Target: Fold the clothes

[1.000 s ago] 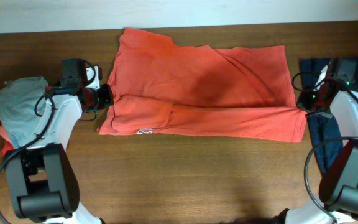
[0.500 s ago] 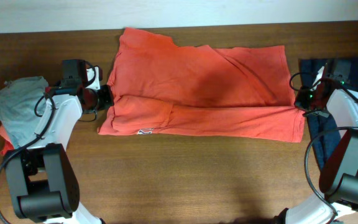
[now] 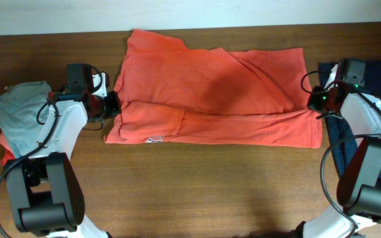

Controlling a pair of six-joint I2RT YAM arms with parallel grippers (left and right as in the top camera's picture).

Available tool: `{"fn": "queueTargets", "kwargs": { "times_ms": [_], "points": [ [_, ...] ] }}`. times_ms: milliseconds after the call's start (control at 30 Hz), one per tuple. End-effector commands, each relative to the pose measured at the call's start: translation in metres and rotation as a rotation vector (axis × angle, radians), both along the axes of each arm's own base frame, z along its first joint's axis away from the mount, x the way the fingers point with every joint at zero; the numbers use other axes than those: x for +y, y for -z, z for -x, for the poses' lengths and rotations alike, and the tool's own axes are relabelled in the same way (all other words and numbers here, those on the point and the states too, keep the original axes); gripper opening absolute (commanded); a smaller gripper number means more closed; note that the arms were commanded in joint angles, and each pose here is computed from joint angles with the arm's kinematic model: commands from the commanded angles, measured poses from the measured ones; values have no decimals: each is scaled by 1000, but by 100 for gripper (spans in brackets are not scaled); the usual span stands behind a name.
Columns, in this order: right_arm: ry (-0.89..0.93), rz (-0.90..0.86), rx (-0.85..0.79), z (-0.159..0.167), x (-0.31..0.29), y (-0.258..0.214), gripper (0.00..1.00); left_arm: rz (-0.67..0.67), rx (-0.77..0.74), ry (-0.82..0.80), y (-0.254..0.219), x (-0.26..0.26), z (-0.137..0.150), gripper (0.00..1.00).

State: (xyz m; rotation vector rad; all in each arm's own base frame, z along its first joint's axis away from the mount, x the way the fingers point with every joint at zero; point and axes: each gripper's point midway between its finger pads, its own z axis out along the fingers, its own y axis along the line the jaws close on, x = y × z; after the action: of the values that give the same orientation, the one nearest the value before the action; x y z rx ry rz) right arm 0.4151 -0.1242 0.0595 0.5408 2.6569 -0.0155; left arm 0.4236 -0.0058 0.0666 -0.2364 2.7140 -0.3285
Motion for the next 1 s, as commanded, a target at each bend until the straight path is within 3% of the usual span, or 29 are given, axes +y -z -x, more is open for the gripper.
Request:
{"fn": "queueTargets", "kwargs": {
  "times_ms": [0, 67, 167, 233, 467, 733, 967],
  "points": [
    [0, -9, 22, 1, 4, 11, 15, -5, 16, -5, 6, 1, 2, 5],
    [-1, -15, 45, 3, 4, 20, 22, -5, 13, -5, 6, 1, 2, 5],
    [6, -10, 79, 7, 3, 29, 45, -5, 14, -5, 6, 1, 2, 5],
    [19, 15, 101, 12, -2, 31, 49, -5, 14, -5, 6, 1, 2, 5],
    [40, 53, 139, 17, -12, 21, 56, -15, 29, 11, 7, 2, 6, 4],
    [72, 60, 109, 4, -31, -22, 61, -18, 58, 17, 10, 2, 13, 4],
    [-58, -71, 292, 47, 0, -15, 58, -38, 90, 95, 14, -6, 23, 1]
  ]
}}
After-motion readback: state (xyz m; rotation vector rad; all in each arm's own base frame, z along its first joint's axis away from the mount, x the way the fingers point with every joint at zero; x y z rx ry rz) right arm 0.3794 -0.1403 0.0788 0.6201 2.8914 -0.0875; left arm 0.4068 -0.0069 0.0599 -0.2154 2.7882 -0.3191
